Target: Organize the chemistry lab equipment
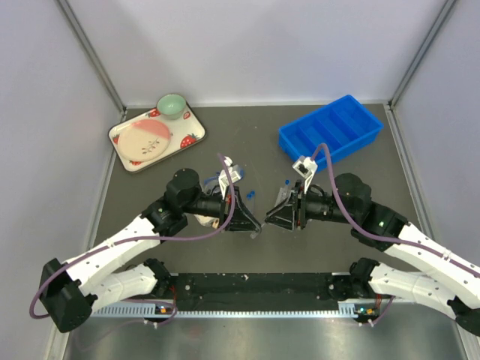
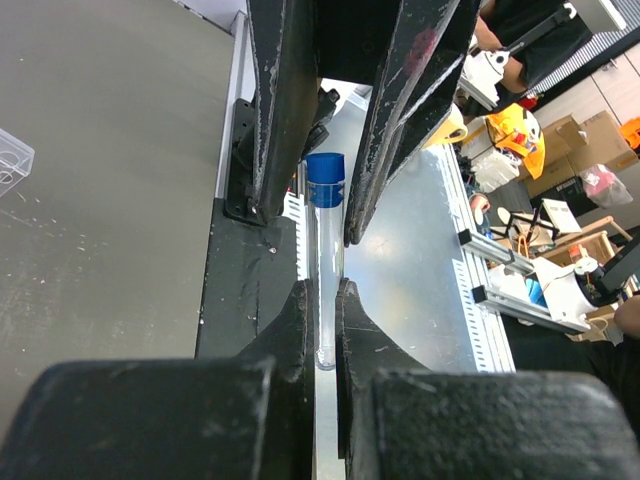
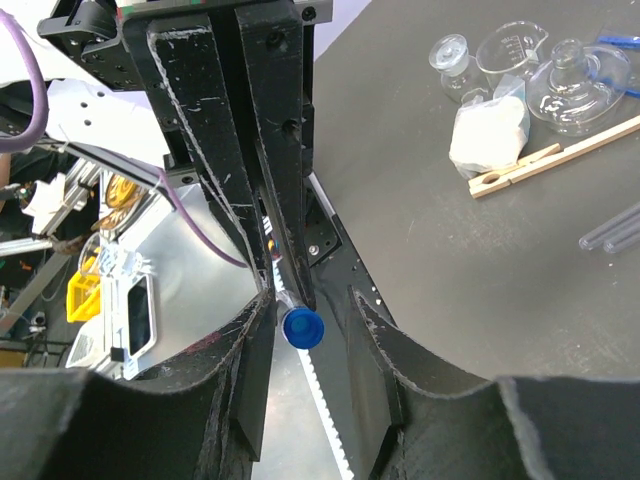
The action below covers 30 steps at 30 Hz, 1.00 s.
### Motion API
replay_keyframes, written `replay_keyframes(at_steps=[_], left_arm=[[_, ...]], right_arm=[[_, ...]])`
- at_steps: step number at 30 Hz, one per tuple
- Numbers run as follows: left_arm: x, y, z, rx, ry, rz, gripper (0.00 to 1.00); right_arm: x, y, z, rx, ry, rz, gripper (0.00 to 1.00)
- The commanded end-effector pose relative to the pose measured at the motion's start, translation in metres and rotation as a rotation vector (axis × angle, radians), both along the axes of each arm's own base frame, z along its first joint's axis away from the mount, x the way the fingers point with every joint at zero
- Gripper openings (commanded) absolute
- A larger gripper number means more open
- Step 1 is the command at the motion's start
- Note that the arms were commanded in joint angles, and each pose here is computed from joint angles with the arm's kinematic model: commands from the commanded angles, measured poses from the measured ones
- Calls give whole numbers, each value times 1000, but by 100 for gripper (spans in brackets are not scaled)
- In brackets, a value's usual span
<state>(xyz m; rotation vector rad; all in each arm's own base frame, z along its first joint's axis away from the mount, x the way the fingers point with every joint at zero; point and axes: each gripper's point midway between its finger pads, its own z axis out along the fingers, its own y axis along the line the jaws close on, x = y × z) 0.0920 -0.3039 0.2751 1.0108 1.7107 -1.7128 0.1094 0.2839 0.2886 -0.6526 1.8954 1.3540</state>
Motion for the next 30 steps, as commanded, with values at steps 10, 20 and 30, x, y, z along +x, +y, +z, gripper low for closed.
replay_keyframes(at_steps=[10, 20, 30], left_arm=[[-3, 2, 7, -53, -48, -12, 0], [-1, 0, 10, -54, -49, -10, 0], [1, -2, 12, -57, -53, -9, 0]], right_arm=[[-7, 0, 40, 100, -78, 23, 20], [-12, -2, 38, 113, -70, 34, 32], [-14, 2, 36, 118, -66, 53, 28]])
